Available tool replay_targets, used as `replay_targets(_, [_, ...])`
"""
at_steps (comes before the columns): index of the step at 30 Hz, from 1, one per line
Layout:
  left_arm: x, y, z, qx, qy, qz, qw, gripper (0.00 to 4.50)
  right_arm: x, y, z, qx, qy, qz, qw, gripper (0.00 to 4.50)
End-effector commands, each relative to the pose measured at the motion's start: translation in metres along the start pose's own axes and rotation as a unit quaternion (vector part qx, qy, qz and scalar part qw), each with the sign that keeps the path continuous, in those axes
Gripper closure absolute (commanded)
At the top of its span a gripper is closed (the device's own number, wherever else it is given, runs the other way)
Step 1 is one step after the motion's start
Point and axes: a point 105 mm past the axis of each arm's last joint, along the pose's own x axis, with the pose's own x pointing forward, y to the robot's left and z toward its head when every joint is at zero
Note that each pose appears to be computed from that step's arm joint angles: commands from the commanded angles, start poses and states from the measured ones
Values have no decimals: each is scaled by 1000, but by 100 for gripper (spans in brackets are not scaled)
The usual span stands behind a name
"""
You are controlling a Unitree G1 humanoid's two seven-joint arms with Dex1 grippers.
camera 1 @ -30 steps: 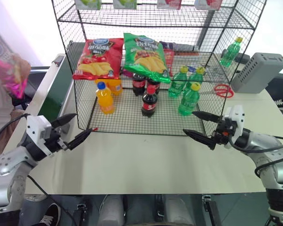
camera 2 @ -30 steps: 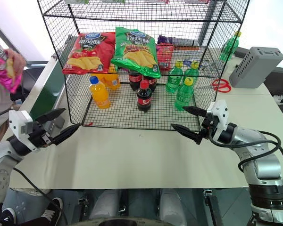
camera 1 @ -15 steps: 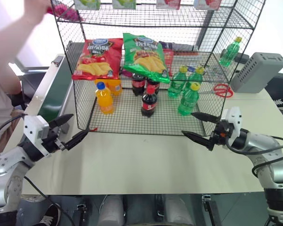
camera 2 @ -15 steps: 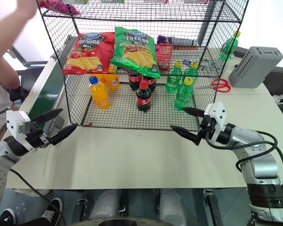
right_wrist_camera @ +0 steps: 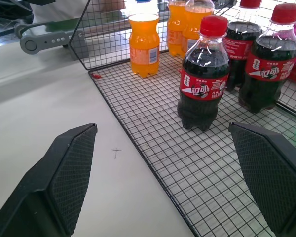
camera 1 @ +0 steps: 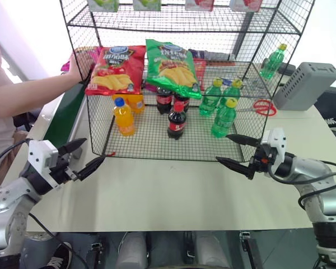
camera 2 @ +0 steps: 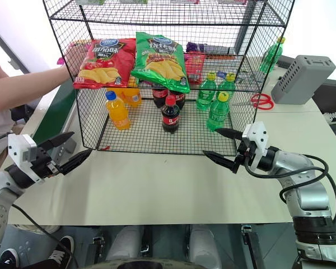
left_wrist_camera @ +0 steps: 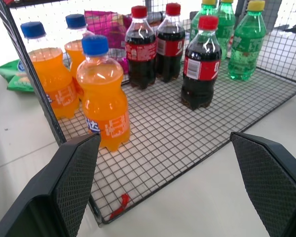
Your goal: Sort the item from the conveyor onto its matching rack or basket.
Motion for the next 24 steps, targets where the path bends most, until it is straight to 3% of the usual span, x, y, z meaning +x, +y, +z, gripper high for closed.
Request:
replay_targets(1, [-1,2,14,39,-22,1,999,0,3,-2,12,-25,-13,4,1000,5])
replay_targets(24, [-13,0,10,53,-4,10,999,0,10,6,10,-20,-18,22,999,5])
